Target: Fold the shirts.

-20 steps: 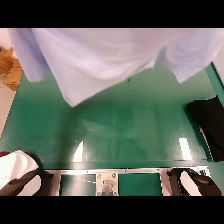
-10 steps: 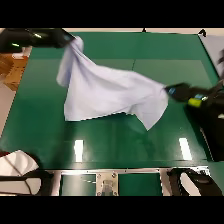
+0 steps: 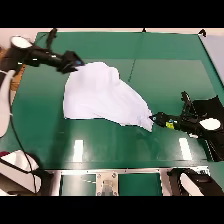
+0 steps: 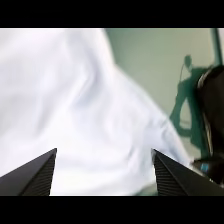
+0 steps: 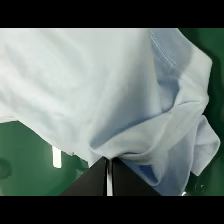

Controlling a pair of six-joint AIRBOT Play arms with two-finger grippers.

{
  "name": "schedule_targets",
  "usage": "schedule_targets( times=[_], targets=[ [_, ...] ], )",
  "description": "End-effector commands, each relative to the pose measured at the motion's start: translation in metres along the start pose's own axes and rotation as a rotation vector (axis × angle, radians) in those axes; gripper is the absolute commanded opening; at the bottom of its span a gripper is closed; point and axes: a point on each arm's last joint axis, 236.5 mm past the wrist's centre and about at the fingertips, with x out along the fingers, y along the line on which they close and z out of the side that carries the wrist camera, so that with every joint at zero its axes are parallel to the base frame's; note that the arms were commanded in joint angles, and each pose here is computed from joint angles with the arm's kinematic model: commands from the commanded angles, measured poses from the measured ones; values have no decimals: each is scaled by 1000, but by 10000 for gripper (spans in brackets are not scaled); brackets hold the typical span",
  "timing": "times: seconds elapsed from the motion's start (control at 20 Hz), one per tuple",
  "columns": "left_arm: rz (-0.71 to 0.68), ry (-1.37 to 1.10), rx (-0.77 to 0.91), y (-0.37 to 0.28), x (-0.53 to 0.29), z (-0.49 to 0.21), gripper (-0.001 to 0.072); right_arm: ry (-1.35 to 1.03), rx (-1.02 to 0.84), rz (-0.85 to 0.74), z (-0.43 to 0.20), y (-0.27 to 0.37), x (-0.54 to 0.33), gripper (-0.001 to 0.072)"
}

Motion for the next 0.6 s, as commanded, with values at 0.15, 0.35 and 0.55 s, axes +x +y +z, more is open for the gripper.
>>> schedule_targets(
  times=[0.15, 0.35, 0.55],
  targets=[
    [425, 188, -248, 100, -86, -134, 663, 2, 5, -9, -2, -4, 2, 17],
    [454, 157, -349, 142, -60, -196, 662, 1, 5, -9, -2, -4, 2, 18],
    [325, 72, -359, 147, 0, -200, 521, 2, 5, -9, -2, -4, 2, 17]
  ],
)
